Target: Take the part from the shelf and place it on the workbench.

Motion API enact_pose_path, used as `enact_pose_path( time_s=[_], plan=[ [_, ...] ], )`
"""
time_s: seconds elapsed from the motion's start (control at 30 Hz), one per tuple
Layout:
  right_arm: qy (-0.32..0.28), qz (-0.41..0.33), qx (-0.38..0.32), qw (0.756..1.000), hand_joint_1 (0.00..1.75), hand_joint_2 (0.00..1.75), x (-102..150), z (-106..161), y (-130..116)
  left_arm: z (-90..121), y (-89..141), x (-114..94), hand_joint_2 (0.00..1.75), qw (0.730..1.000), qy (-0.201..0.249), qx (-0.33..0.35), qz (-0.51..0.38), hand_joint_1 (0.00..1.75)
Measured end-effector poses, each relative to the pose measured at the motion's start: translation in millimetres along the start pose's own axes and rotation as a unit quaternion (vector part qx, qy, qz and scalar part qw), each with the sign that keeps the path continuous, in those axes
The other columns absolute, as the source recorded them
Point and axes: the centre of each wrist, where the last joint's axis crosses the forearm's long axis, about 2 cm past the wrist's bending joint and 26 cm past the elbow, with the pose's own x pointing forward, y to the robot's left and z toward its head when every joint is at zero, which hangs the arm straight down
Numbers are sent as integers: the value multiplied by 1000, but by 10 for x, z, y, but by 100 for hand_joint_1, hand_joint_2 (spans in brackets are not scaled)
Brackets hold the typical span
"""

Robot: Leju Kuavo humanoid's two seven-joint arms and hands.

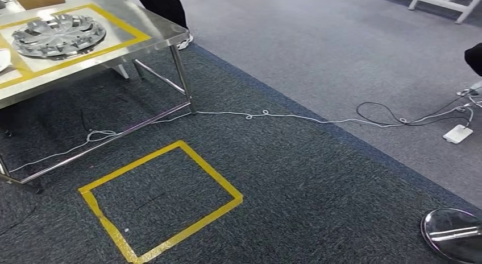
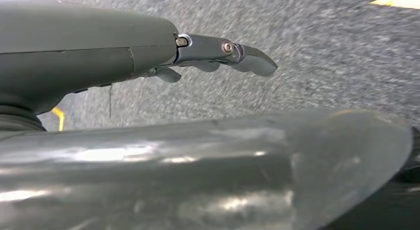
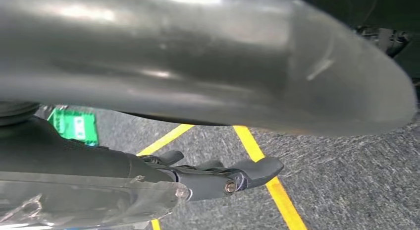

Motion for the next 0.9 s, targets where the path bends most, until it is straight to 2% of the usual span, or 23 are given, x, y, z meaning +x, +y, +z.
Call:
enact_pose_path(
  time_s=[0.7,0.9],
  plan=[
    [-1,3,-2,1000,0,0,-11,-2,-4,-3,7,32,0,1000,-3,0,1,0],
    [-1,3,-2,1000,0,0,-10,-2,-4,3,-12,-16,0,1000,2,-2,0,0]
  ],
)
